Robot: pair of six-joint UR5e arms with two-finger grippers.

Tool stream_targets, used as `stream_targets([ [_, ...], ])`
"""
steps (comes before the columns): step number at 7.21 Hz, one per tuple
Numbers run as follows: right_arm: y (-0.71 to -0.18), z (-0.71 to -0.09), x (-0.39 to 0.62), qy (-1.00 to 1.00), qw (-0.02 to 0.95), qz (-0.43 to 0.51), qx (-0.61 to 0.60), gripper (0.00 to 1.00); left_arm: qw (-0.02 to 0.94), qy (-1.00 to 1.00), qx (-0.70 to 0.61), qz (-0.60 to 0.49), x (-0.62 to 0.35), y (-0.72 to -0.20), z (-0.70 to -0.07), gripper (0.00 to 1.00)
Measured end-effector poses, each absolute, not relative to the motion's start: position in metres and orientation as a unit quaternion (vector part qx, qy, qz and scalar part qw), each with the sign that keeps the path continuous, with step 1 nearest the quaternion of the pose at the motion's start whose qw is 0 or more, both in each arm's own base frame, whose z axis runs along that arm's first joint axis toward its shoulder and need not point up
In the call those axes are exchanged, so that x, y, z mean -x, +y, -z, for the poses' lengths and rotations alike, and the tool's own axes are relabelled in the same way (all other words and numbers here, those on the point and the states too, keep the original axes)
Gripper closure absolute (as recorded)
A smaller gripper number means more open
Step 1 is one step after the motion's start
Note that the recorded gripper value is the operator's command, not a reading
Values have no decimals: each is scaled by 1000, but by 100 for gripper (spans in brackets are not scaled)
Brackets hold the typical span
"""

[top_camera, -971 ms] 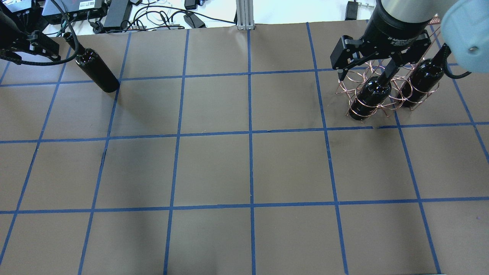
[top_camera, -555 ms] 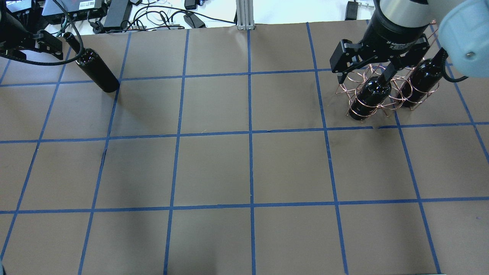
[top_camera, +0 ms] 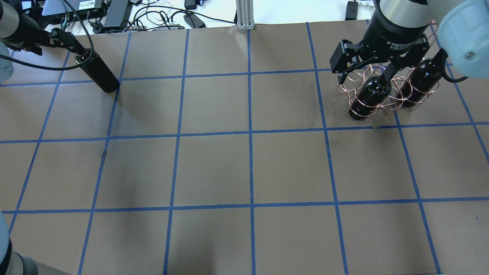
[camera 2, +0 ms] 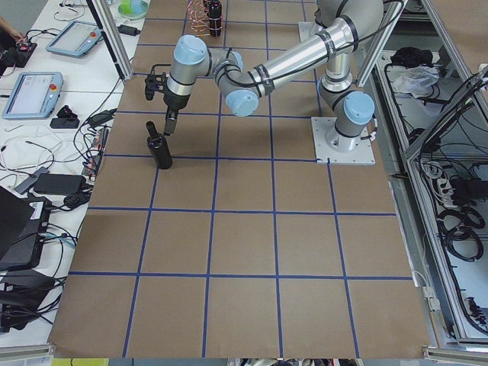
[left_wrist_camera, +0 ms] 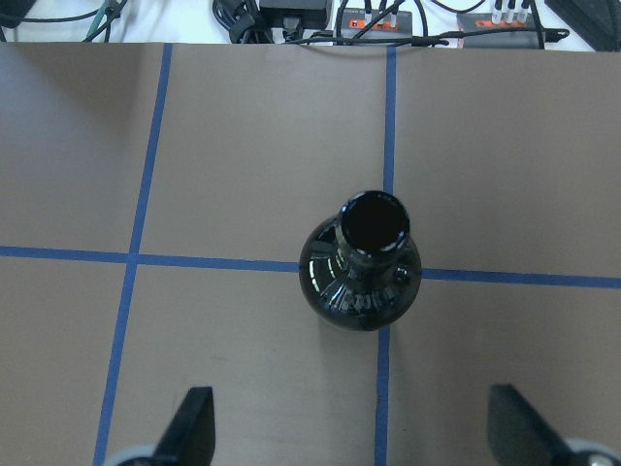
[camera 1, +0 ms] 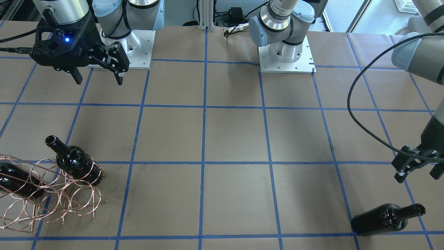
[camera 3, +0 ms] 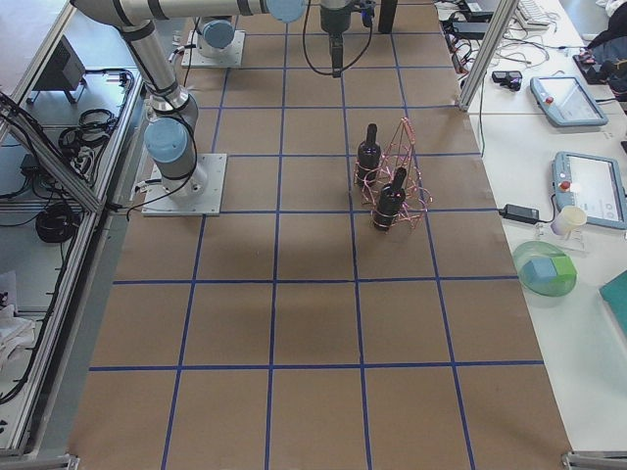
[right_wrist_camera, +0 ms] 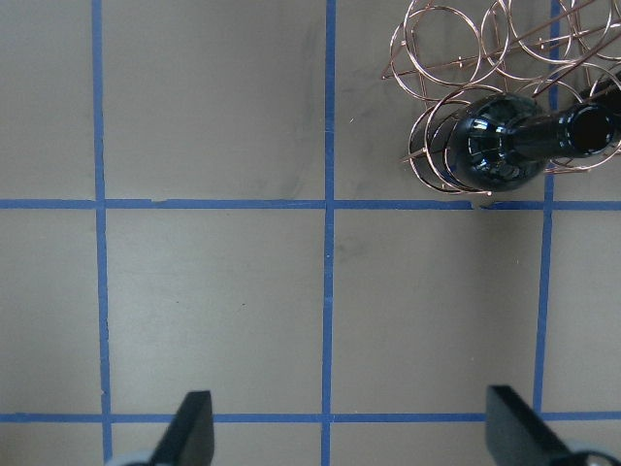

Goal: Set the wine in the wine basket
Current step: 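Lower the left gripper around the bottle's neck, then close the left gripper on the bottle neck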

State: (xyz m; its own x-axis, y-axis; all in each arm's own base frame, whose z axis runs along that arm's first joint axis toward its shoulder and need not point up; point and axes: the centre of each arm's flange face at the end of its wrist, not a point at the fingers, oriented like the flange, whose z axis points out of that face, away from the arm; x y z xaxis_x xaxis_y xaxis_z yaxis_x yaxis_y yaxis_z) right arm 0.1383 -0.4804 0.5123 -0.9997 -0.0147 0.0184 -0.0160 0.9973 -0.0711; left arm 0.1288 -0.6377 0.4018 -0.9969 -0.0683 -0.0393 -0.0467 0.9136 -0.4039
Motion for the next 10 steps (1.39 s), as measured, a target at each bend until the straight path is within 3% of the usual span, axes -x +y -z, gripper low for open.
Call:
stream_targets([
  [8,-480,-509,-138,-999,10,-32,-7,0,9,965,0,263,-137,-682,-376,1],
  [10,-480,-509,-138,-999,10,-32,-7,0,-3,959,-7,285,-135,-688,-375,10],
])
